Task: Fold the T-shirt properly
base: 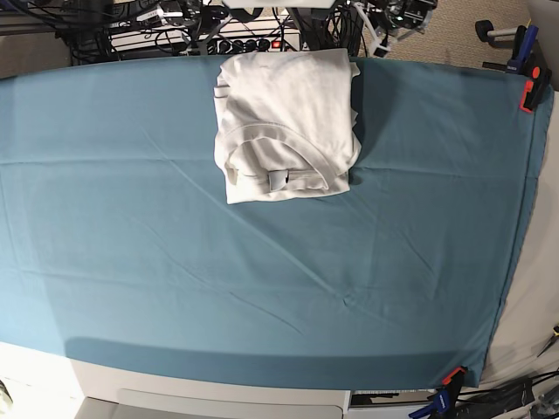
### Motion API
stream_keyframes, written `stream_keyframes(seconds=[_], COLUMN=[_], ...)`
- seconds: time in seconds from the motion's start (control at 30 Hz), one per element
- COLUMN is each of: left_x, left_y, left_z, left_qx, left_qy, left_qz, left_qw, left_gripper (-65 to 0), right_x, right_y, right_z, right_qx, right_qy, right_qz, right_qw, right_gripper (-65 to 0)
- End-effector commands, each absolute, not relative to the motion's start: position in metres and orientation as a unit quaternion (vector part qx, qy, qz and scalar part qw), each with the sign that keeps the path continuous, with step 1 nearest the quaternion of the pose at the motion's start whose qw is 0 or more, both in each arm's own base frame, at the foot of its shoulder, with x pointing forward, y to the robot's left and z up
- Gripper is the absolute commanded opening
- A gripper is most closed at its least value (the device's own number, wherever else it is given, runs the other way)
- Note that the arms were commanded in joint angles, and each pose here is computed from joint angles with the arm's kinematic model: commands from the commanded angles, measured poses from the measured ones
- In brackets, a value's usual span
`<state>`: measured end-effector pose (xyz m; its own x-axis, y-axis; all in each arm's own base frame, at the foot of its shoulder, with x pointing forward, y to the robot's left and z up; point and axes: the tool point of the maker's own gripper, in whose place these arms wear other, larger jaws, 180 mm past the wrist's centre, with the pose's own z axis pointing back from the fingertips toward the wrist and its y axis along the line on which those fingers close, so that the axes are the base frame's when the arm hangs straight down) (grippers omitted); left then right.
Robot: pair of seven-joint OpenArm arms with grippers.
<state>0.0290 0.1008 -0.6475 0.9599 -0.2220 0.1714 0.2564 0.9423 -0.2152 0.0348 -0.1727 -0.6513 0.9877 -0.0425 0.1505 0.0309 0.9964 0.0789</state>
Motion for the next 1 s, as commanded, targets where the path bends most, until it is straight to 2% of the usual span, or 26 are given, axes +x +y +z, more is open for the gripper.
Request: stream_keyframes(seconds=[0.0, 0.33, 0.47, 0.67, 0.97], left_x=[0.03, 0.025, 0.021, 0.006, -0.017], left_y=[0.095, 0.09, 0.091, 0.082, 0.069], left_z=[-0.647, -0.655, -0.658, -0.66, -0.658], left_qx=[-0.125, -0.094, -0.077, -0.074, -0.081], left_qy=[-0.081, -0.082, -0.059, -0.018, 0.045], left_qz=[-0.118, -0.124, -0.116, -0.115, -0.111], left_qw=[0.982, 0.984, 0.989, 0.99, 0.989], left_gripper=[-65.0, -65.0, -65.0, -65.0, -65.0], right_x=[0.042, 0.058, 0.052, 0.046, 0.02], right_y=[-0.178, -0.195, -0.209, -0.21, -0.203], right_z=[-0.651, -0.652, -0.652, -0.652, -0.654], right_qx=[0.032, -0.009, -0.044, -0.048, -0.039], right_qy=[-0.084, -0.084, -0.072, -0.056, 0.018], right_qz=[-0.02, -0.055, -0.116, -0.118, -0.121], right_qw=[0.996, 0.995, 0.99, 0.99, 0.992], right_gripper=[-65.0, -65.0, -65.0, -65.0, -65.0])
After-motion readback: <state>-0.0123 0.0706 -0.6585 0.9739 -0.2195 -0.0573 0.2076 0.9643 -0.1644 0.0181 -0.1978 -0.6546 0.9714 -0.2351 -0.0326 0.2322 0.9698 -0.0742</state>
